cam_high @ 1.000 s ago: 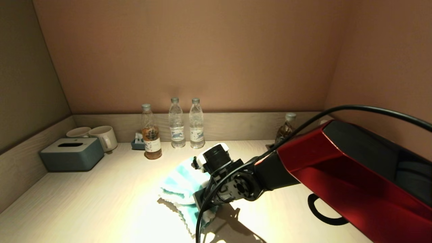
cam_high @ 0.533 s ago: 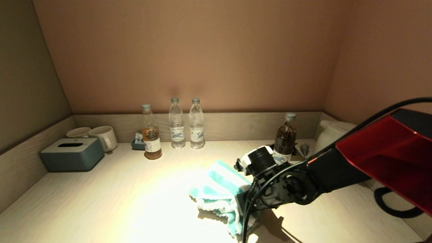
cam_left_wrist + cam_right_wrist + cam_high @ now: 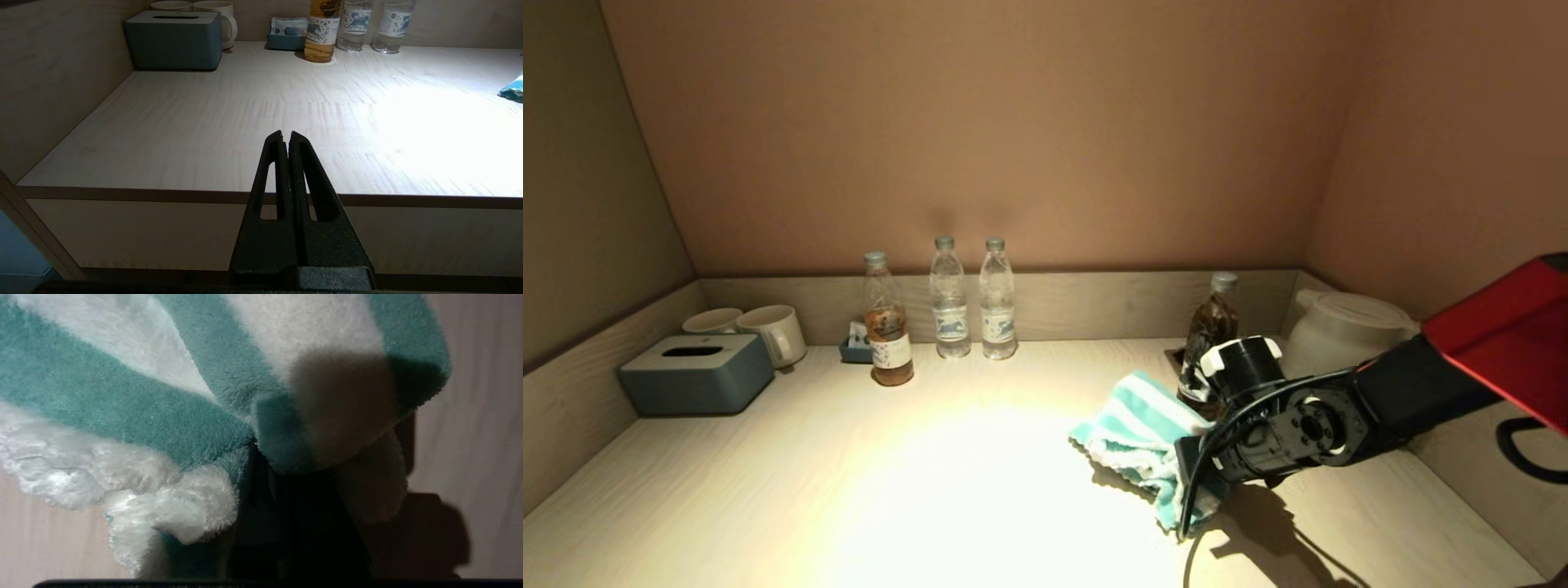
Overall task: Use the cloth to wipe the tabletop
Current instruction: Sweep the stains on the table
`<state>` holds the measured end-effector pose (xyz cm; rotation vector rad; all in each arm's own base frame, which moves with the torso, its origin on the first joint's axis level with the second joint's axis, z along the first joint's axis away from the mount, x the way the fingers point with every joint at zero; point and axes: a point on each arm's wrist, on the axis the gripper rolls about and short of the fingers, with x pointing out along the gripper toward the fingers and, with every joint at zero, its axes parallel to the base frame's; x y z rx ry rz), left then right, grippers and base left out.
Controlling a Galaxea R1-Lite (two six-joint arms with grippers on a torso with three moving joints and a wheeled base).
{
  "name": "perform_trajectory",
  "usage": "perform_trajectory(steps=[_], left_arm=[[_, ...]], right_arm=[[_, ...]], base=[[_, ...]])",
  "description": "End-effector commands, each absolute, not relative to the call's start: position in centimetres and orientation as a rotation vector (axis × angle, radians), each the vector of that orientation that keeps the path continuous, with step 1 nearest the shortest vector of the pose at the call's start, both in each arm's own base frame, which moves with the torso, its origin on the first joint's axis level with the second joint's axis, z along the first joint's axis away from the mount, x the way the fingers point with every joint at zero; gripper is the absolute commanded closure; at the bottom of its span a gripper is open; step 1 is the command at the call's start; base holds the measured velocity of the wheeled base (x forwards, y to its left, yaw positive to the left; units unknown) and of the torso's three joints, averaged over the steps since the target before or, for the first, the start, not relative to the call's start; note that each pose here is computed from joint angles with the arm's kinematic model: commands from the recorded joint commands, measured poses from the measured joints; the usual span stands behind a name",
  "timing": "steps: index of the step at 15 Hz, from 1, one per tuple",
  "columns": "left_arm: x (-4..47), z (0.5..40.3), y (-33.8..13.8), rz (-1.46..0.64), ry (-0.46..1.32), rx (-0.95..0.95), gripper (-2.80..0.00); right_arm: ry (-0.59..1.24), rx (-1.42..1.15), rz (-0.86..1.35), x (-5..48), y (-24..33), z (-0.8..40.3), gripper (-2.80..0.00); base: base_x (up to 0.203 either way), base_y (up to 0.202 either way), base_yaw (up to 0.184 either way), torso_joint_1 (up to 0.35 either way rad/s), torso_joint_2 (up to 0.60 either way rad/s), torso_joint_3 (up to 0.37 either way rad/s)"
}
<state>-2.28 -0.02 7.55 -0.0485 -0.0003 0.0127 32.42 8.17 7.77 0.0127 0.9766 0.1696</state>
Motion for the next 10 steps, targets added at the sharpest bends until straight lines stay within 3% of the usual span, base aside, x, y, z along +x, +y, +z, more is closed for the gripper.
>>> perform_trajectory(steps=[1,6,10], left_arm=[[-2.3,7.6,0.0,0.012,0.001,-0.049,0.00],[-2.3,7.6,0.0,0.012,0.001,-0.049,0.00],[-2.3,7.6,0.0,0.012,0.001,-0.051,0.00]], right_arm=[[0.952,0.026,0.162,34.4,8.2,7.5,0.00],[0.898,0.019,0.205,37.9,10.5,7.2,0.00],[0.862,-0.024,0.313,39.2,15.5,6.9,0.00]], base=[[0.000,0.000,0.000,0.000,0.00,0.000],[0.000,0.000,0.000,0.000,0.00,0.000],[0.000,0.000,0.000,0.000,0.00,0.000]])
